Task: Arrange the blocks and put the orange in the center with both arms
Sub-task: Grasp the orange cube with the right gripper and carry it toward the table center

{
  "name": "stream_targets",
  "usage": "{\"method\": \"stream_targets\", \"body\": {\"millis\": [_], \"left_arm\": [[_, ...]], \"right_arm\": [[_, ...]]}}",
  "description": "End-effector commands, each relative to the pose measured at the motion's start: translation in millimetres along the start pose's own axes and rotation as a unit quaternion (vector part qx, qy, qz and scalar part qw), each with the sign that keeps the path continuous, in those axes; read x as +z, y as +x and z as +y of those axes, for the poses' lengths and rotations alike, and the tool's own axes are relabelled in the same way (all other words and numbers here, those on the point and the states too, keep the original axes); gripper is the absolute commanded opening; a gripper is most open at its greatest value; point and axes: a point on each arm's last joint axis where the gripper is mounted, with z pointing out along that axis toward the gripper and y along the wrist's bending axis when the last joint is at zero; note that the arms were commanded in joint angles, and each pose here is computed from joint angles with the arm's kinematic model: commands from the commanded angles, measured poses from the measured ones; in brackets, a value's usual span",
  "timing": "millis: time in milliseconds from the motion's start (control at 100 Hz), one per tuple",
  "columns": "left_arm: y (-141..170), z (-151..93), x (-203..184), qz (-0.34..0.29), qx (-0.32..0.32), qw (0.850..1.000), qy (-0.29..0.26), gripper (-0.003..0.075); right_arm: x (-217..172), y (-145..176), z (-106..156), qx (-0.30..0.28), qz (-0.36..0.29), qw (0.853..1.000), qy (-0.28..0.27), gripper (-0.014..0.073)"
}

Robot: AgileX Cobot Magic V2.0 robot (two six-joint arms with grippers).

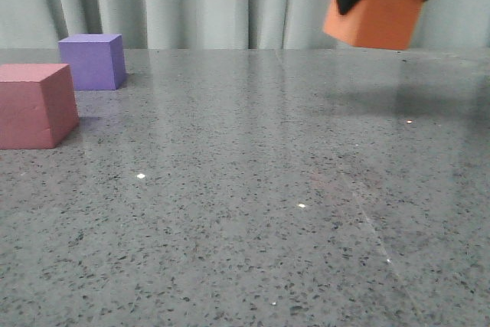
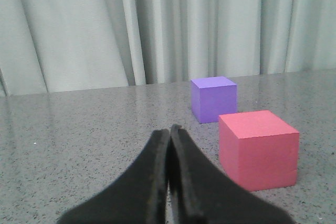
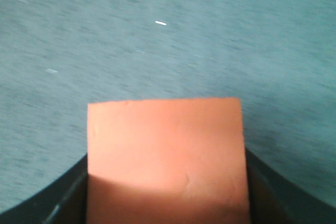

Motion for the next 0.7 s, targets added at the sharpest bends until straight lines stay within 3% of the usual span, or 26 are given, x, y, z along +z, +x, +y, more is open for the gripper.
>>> {"method": "stream_targets", "body": {"millis": [0,270,470,690], "left_arm": [[9,-2,-2,-0.028,-0.009,1.000,0.005,-0.0010],[9,-2,-2,-0.028,-0.009,1.000,0.005,-0.0010],[9,-2,-2,-0.028,-0.009,1.000,0.005,-0.0010],[9,-2,-2,-0.028,-0.009,1.000,0.005,-0.0010]], "right_arm": [[-10,-22,21,0.018,-0.049,0.998,-0.028,0.0242],[34,-25,64,0.051,0.005,0.999,0.000,0.0234],[49,-21,94,0.069,-0.005,0.998,0.000,0.0234],[60,-23,106,0.077,-0.013,0.997,-0.005,0.0234]]}}
